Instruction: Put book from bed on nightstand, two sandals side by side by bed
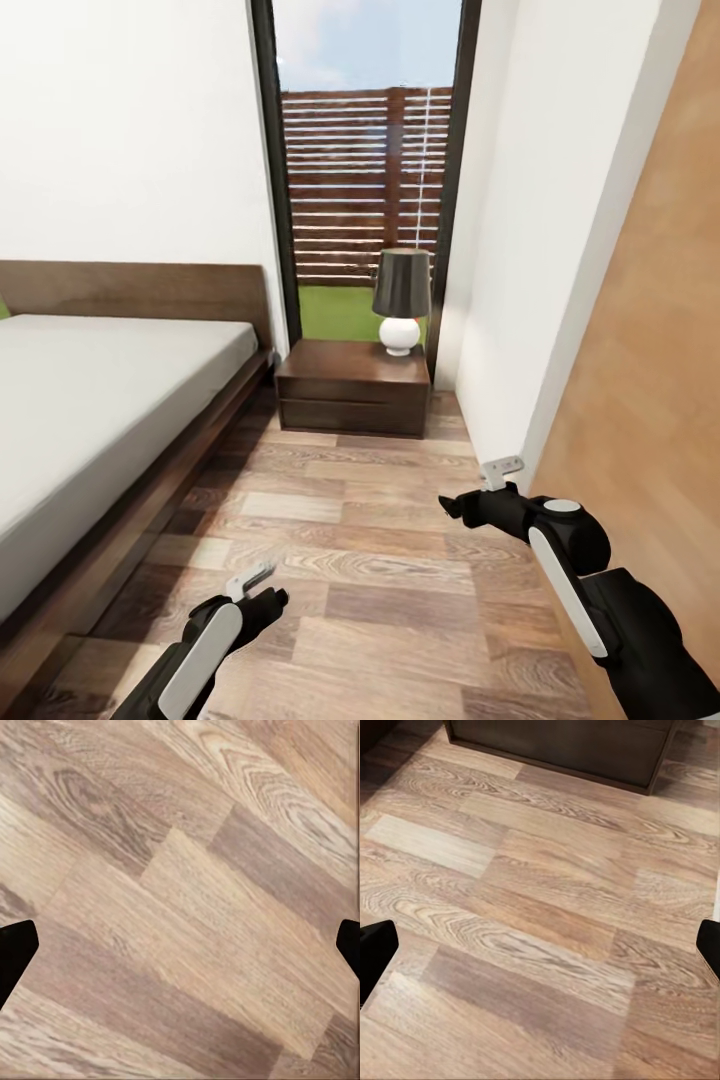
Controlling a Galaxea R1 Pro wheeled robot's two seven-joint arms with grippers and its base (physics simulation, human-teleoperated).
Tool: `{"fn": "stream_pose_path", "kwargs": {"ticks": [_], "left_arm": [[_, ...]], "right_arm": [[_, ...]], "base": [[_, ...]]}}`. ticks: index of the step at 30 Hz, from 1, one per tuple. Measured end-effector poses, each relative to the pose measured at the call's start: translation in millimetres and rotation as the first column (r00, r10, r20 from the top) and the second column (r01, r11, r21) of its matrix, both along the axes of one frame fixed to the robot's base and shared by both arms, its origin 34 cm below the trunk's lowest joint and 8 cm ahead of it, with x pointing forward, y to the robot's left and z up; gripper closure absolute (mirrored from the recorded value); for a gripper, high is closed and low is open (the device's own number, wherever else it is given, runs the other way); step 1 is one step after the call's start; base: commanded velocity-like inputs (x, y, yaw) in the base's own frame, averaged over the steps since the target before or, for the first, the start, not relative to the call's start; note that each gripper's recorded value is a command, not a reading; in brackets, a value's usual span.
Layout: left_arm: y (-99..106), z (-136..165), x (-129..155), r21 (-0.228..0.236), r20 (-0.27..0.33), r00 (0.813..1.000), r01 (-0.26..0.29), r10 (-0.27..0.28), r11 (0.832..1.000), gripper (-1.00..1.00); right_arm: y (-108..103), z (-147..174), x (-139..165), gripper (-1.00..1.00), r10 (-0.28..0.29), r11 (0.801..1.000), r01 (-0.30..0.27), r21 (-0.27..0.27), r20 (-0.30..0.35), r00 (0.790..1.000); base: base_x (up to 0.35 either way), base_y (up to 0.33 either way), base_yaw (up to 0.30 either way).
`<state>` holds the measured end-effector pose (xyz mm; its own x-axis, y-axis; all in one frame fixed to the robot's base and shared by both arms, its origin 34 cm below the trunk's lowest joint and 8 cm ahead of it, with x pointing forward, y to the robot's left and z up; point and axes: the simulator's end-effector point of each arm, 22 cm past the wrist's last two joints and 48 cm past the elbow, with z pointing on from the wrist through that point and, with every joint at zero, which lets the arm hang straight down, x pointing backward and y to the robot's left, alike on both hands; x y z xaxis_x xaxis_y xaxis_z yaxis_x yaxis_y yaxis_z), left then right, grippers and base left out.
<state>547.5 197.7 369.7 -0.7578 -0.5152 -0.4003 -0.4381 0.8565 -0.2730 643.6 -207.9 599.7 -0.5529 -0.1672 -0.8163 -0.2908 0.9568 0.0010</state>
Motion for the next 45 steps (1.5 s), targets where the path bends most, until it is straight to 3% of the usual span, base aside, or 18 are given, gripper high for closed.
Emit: {"fn": "stream_pose_path", "kwargs": {"ticks": [15, 19, 23, 45], "left_arm": [[1.2, -0.7, -0.8, 0.000, -0.002, 1.000, -0.002, 0.002, 1.000, -1.00], [9.0, -12.8, -12.0, 0.009, -0.021, 1.000, -0.015, 0.015, 1.000, -1.00], [9.2, -20.8, -23.6, 0.010, -0.041, 0.999, -0.016, 0.016, 1.000, -1.00], [9.2, -20.8, -23.6, 0.010, -0.041, 0.999, -0.016, 0.016, 1.000, -1.00]], "right_arm": [[0.8, -4.6, -3.2, -1.00, 0.003, 1.000, -0.003, 0.003, -0.007, 1.000], [17.9, -12.3, -10.5, -1.00, 0.033, 0.999, -0.032, 0.027, -0.034, 0.999], [18.3, -12.2, -10.5, -1.00, 0.033, 0.999, -0.032, 0.027, -0.034, 0.999], [18.3, -12.2, -10.5, -1.00, 0.033, 0.999, -0.032, 0.027, -0.034, 0.999]], "base": [[0.327, -0.072, 0.000], [0.038, 0.000, 0.000], [0.031, 0.000, 0.000], [0.031, 0.000, 0.000]]}}
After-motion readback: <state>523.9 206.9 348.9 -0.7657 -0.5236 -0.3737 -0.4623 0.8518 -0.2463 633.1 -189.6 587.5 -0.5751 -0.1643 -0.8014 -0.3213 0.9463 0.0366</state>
